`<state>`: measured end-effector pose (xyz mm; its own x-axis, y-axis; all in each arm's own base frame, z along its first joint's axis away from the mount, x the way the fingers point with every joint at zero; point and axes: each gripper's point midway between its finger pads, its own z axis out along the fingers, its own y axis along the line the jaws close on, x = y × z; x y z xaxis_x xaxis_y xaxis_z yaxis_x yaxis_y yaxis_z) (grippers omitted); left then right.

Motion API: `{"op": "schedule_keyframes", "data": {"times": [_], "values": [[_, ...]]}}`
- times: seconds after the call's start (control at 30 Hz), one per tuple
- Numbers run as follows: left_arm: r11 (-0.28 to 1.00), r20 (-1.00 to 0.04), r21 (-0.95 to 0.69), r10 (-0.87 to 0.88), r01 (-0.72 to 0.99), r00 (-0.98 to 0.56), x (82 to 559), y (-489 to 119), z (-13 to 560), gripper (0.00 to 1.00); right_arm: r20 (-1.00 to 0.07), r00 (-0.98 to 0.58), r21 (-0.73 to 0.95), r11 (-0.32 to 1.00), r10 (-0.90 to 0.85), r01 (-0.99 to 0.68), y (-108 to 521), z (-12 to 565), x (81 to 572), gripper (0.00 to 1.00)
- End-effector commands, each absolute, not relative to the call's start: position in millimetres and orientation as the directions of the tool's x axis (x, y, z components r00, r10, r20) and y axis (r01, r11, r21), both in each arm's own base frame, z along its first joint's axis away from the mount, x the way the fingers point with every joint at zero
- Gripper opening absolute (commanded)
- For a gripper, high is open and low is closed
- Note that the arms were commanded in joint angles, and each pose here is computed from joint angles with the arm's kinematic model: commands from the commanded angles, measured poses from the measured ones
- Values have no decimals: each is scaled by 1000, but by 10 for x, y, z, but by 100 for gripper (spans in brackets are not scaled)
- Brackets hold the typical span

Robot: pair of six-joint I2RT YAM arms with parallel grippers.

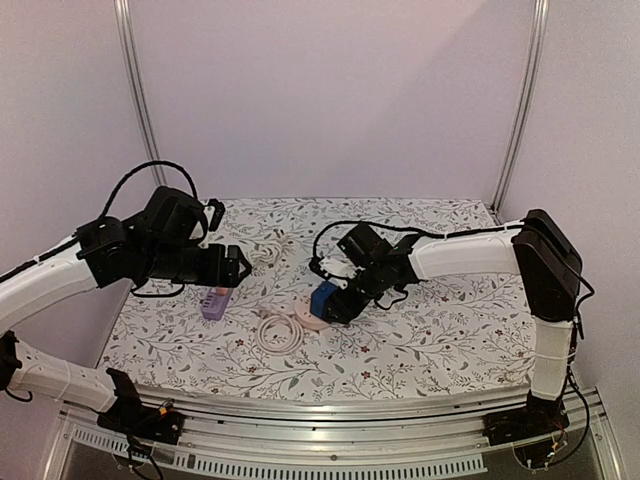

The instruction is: Insert the plug

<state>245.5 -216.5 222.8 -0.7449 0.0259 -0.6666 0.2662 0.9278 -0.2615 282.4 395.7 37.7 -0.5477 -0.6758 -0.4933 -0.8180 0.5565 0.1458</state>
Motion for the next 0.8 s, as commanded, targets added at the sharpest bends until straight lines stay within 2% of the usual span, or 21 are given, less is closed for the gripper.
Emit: {"op": "schedule_keyframes", "data": {"times": [0.0, 0.13, 0.3, 0.63, 0.73, 0.77], "values": [[935, -652, -239, 45, 261, -757, 2400, -2134, 2131, 82, 174, -696, 97, 715, -697, -692, 2747, -768, 1930, 0], [935, -648, -239, 47, 262, -760, 2416, -2161, 2112, 82, 200, -722, 72, 745, -662, -663, 2678, -674, 1908, 0], [931, -649, -243, 53, 272, -759, 2450, -2221, 2111, 81, 93, -748, 81, 753, -658, -653, 2855, -397, 2055, 0], [919, -654, -263, 55, 294, -755, 2520, -2360, 2104, 81, -192, -703, 67, 706, -685, -706, 3337, 320, 2546, 44], [917, -658, -261, 59, 301, -751, 2543, -2390, 2137, 81, -260, -695, 80, 702, -671, -708, 3465, 550, 2645, 53], [917, -660, -262, 59, 303, -749, 2551, -2398, 2148, 81, -282, -694, 90, 702, -663, -707, 3508, 621, 2666, 60]]}}
